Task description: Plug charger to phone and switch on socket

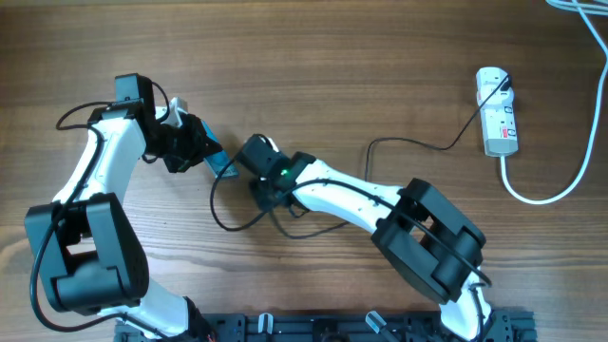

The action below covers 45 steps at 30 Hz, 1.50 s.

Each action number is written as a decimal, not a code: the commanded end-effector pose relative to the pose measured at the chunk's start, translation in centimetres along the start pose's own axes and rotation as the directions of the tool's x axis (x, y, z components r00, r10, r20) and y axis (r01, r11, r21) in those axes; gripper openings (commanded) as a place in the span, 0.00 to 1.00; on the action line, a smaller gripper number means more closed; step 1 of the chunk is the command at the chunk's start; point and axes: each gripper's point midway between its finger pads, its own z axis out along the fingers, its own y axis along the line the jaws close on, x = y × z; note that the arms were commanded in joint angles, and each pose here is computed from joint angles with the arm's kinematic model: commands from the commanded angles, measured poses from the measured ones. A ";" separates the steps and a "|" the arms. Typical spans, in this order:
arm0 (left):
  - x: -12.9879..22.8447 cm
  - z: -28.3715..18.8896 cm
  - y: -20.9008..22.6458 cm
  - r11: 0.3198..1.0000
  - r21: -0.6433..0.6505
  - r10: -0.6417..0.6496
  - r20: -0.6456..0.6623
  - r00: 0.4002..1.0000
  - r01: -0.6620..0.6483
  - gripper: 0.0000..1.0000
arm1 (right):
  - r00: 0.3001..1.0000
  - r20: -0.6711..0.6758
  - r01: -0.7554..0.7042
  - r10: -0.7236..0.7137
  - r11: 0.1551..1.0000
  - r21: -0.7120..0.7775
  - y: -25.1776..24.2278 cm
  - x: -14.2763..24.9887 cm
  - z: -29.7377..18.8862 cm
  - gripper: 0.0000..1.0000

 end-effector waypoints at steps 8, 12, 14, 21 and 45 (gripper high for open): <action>0.2 -0.6 -0.4 1.000 0.012 -0.003 0.008 1.000 0.002 0.04 | 0.825 -0.549 -0.064 0.131 0.988 0.138 -8.0 11.4 -3.3 0.40; 0.3 -0.6 -0.4 1.000 0.010 -0.005 0.004 1.000 0.005 0.04 | 0.831 -0.540 -0.181 0.135 0.983 -0.033 -5.1 10.2 -2.7 0.99; 0.3 -0.6 -0.4 1.000 0.011 -0.006 0.003 1.000 0.006 0.04 | 0.844 -0.517 -0.181 0.139 0.983 -0.031 -5.2 9.6 -2.5 0.91; 7.9 -3.5 -6.9 0.846 0.258 -0.312 -0.470 0.826 0.466 0.05 | 0.913 -0.335 -0.274 0.234 0.959 -0.076 -7.2 4.4 -7.5 0.91; 11.5 -10.7 -12.8 0.520 0.287 -0.343 -0.792 0.505 0.805 0.04 | 0.820 -0.252 -0.482 0.514 0.857 0.182 -18.9 4.6 -8.2 0.80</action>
